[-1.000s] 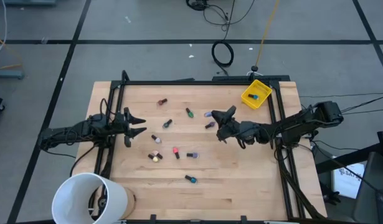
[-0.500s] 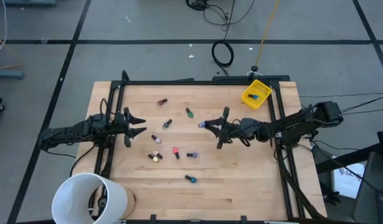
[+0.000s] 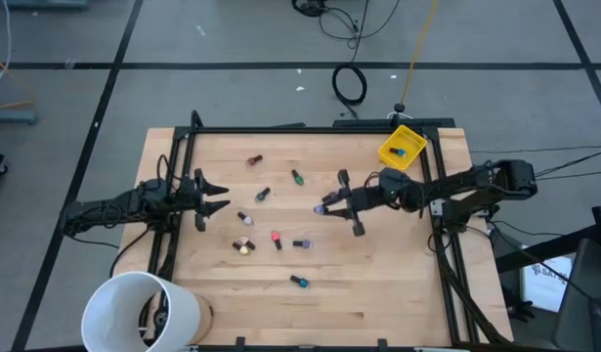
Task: Pick & Place Nail Polish
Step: Put the right light blue nail polish bottle into the yellow bin
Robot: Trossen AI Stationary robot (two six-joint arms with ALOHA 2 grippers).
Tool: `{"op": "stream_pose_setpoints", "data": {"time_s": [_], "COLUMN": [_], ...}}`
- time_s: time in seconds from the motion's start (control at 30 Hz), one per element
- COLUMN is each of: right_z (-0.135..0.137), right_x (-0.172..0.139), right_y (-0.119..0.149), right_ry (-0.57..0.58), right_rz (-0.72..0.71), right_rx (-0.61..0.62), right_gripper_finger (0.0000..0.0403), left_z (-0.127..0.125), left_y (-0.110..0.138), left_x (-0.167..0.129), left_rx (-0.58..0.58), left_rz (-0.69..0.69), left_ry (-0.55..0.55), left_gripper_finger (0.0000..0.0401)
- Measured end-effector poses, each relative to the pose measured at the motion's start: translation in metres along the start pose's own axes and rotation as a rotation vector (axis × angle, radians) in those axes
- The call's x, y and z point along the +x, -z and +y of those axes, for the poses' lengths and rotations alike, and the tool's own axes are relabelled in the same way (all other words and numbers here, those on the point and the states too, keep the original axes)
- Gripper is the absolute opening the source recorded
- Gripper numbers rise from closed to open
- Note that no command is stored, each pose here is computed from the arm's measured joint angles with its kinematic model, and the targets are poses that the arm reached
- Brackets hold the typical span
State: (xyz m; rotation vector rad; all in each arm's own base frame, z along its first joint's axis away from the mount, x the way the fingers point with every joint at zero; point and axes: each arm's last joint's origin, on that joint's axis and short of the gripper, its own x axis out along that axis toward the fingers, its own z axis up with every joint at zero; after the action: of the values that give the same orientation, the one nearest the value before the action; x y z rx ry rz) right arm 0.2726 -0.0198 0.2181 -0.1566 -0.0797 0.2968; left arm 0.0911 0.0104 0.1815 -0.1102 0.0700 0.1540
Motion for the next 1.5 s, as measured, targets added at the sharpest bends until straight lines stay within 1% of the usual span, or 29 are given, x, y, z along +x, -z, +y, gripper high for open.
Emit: {"op": "stream_pose_setpoints", "data": {"time_s": [0.1, 0.2, 0.33, 0.47, 0.53, 0.7, 0.93, 1.03, 1.2, 1.5], "right_z": [-0.005, -0.009, -0.010, -0.010, -0.009, -0.003, 0.006, 0.008, 0.003, -0.007], "right_x": [-0.003, -0.007, -0.017, -0.037, -0.050, -0.084, -0.121, -0.130, -0.137, -0.149], "right_y": [-0.003, -0.003, 0.006, 0.013, 0.015, 0.021, 0.028, 0.031, 0.034, 0.050], "right_ry": [-0.059, -0.082, -0.056, -0.009, 0.047, 0.241, 0.445, 0.512, 0.641, 0.991], "right_rz": [-0.042, -0.055, -0.052, -0.092, -0.118, -0.132, -0.160, -0.156, -0.122, 0.062], "right_rx": [0.086, 0.138, 0.152, 0.183, 0.183, 0.169, 0.181, 0.190, 0.202, 0.191], "right_gripper_finger": [0.0057, 0.0057, 0.0057, 0.0057, 0.0057, 0.0057, 0.0057, 0.0057, 0.0057, 0.0057], "left_z": [0.000, 0.000, 0.000, 0.000, 0.000, 0.000, 0.000, 0.000, 0.000, 0.000], "left_y": [0.000, 0.000, 0.000, 0.000, 0.000, 0.000, 0.000, 0.000, 0.000, 0.000], "left_x": [0.000, 0.000, 0.000, 0.000, 0.000, 0.000, 0.000, 0.000, 0.000, 0.000], "left_rx": [0.000, 0.000, 0.000, 0.000, 0.000, 0.000, 0.000, 0.000, 0.000, 0.000], "left_rz": [0.000, 0.000, 0.000, 0.000, 0.000, 0.000, 0.000, 0.000, 0.000, 0.000], "left_ry": [0.000, 0.000, -0.001, 0.000, -0.001, 0.000, -0.001, -0.001, 0.000, 0.000], "left_gripper_finger": [0.0177, 0.0177, 0.0177, 0.0177, 0.0177, 0.0177, 0.0177, 0.0177, 0.0177, 0.0177]}}
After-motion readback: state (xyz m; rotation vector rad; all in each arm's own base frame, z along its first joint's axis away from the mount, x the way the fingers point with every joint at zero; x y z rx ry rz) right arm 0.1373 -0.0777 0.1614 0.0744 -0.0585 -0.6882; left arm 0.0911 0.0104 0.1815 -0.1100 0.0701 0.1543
